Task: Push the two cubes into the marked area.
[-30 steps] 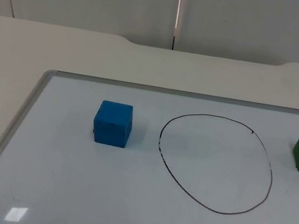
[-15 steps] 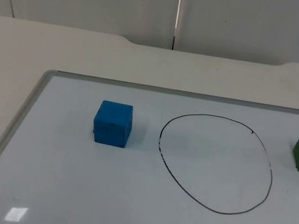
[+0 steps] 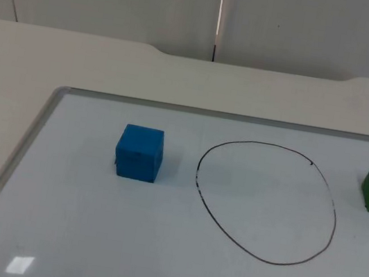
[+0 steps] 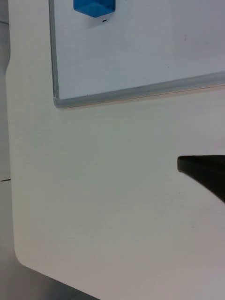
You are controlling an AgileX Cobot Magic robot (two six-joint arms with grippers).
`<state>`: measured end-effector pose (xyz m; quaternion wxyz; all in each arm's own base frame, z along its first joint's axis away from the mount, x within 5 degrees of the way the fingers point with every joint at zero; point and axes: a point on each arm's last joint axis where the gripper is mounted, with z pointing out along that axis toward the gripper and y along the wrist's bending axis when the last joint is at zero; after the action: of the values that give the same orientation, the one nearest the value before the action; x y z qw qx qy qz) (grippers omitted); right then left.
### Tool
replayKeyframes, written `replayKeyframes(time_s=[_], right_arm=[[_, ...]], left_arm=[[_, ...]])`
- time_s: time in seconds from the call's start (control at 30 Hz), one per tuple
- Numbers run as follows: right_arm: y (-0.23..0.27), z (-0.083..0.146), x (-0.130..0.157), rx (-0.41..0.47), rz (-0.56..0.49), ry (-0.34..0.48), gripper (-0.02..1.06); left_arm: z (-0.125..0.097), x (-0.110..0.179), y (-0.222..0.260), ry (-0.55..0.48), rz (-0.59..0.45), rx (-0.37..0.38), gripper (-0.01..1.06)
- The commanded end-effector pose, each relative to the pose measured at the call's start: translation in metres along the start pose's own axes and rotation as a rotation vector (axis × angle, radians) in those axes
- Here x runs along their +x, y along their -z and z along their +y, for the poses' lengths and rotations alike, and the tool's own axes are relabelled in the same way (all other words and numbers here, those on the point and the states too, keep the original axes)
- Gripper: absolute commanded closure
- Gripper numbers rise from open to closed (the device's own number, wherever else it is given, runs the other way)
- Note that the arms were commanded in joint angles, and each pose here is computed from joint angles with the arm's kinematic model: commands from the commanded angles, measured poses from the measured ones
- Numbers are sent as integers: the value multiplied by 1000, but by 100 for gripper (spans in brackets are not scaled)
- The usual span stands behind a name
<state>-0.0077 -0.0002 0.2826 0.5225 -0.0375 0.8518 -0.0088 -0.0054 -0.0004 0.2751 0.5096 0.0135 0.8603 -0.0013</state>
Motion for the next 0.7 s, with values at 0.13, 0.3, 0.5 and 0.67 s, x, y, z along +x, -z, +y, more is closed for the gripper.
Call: replayKeyframes(time_s=[0.13,0.3,0.5,0.67], right_arm=[[-1,0,2,5,4,-5,-1],[-1,0,2,5,4,-7,-1],[-1,0,2,5,4,-7,-1],[-1,0,2,5,4,-7,-1]], left_arm=[[-1,-10,2,7,-11,10,0],[0,-29,-2,5,7,5,0],[0,-41,-15,6,22,5,0],[0,-52,-30,9,29,6,0]])
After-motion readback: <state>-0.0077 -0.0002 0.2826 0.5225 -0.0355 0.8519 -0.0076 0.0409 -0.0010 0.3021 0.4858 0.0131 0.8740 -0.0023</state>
